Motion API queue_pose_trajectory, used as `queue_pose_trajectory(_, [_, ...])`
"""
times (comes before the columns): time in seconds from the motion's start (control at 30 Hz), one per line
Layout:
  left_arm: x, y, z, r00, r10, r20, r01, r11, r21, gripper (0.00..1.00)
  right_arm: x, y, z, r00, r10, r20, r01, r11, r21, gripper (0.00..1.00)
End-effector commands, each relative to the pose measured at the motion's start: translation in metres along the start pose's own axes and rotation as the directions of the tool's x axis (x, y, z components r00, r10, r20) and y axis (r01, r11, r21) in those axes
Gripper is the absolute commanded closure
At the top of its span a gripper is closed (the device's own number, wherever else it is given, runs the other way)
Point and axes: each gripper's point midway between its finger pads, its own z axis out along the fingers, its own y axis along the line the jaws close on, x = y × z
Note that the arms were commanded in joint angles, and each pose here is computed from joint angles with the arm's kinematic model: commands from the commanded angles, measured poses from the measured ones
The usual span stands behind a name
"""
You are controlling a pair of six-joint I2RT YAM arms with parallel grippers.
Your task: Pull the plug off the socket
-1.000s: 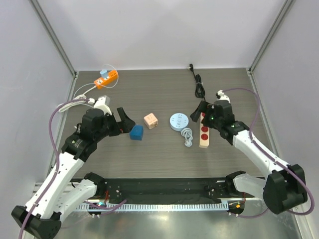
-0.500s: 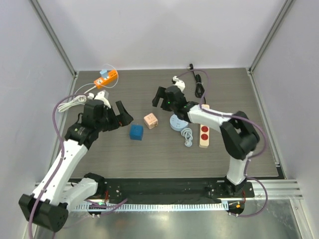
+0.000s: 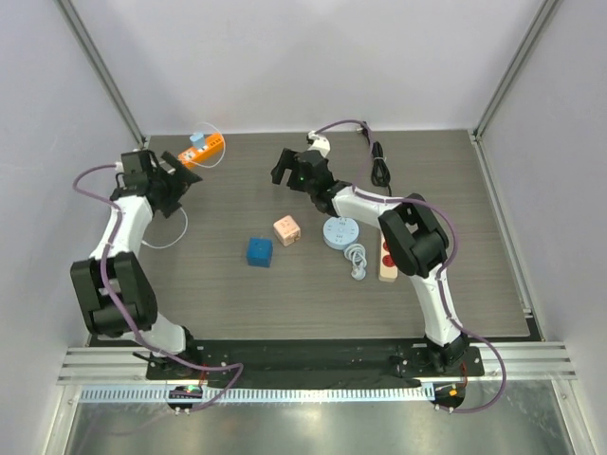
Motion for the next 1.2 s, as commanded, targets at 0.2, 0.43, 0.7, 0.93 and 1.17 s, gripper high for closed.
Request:
queue_pose_trajectory(0.2, [-0.157, -0.034, 0.015, 0.932, 0.056, 0.359, -0.051, 0.998, -0.025, 0.01, -0.045, 0.002, 0.004, 0.992, -0.106, 0.065, 0.11, 0.992, -0.062, 0.0])
queue_pose_trajectory(0.43, [-0.189, -0.052, 0.091, 0.947, 0.11, 0.301, -0.147, 0.984, 0.103, 0.14, -0.066, -0.043, 0.013, 0.999, -0.012, 0.052, 0.016, 0.998, -0.069, 0.0])
queue_pose_trajectory(0.7, [-0.2, -0.038, 0.167, 0.95, 0.114, 0.29, -0.155, 0.98, 0.123, 0.53, -0.076, -0.061, 0.009, 0.998, 0.033, 0.056, -0.028, 0.996, -0.09, 0.0])
queue_pose_trajectory(0.93, [-0.2, -0.022, 0.212, 0.962, 0.045, 0.27, -0.084, 0.987, 0.134, 0.62, -0.071, -0.062, 0.014, 0.998, 0.045, 0.041, -0.041, 0.994, -0.105, 0.0])
queue_pose_trajectory(1.17, [-0.209, -0.019, 0.24, 0.953, -0.088, 0.29, 0.028, 0.978, 0.207, 0.6, -0.065, -0.061, 0.022, 0.998, 0.058, 0.012, -0.056, 0.99, -0.131, 0.0])
